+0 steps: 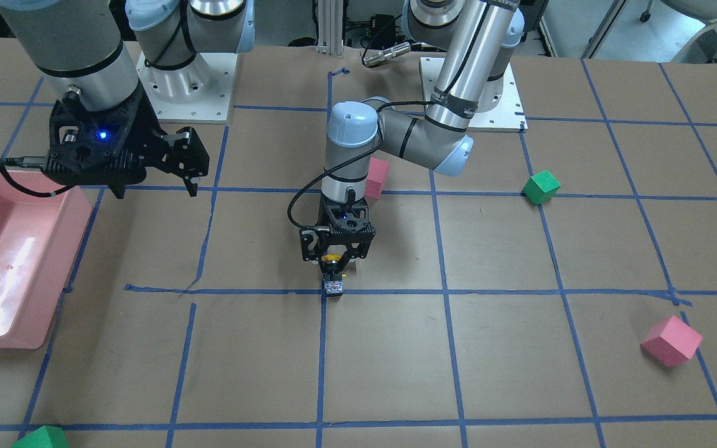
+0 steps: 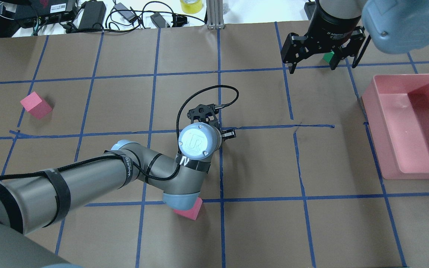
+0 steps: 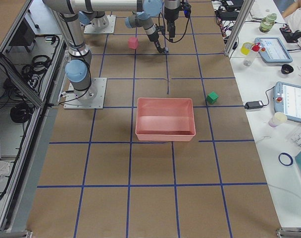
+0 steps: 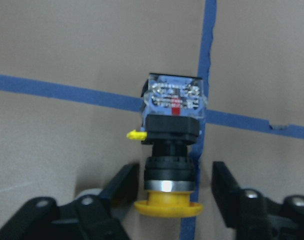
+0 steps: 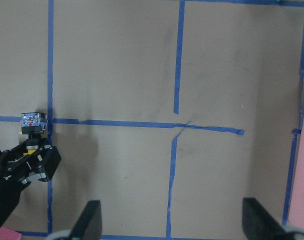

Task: Align button upright
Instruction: 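Grasp the switch body with the left gripper, then rotate the switch upright with the left gripper, yellow cap up, then set the switch down and open the left gripper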

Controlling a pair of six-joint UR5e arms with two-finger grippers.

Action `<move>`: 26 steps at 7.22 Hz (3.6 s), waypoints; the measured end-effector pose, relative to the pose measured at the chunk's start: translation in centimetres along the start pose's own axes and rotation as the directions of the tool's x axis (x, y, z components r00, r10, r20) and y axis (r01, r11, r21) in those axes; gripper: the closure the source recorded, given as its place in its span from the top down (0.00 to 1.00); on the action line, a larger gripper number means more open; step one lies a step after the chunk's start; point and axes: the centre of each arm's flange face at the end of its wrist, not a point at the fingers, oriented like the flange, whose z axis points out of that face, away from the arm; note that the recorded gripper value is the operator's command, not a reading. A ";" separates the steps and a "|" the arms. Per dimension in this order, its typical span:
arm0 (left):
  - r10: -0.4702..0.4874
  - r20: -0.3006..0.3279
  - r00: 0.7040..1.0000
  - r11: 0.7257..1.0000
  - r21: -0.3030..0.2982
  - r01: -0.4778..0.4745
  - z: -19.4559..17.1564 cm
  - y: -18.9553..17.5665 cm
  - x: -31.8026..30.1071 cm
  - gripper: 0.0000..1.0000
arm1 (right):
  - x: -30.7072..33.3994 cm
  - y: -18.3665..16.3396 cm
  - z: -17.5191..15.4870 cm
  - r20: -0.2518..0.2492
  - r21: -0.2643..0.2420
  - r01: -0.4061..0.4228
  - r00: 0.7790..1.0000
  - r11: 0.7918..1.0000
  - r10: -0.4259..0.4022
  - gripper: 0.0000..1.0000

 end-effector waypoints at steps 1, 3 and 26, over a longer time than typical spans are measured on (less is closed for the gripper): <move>-0.022 0.024 0.999 0.999 -0.034 0.023 -0.5 -1.4 0.9 0.00 | 0.0 0.0 0.0 0.000 0.000 0.000 1.000 1.000 0.000 1.00; -0.166 0.082 0.983 0.975 -0.134 0.176 -1.6 -4.0 2.5 0.00 | -0.1 0.1 0.0 0.001 -0.002 0.002 1.000 1.000 -0.002 1.00; -0.796 0.322 0.512 0.221 -0.633 0.742 -1.0 -10.5 -6.0 0.99 | 0.1 0.3 0.8 -0.013 -0.023 0.000 1.000 1.000 0.000 1.00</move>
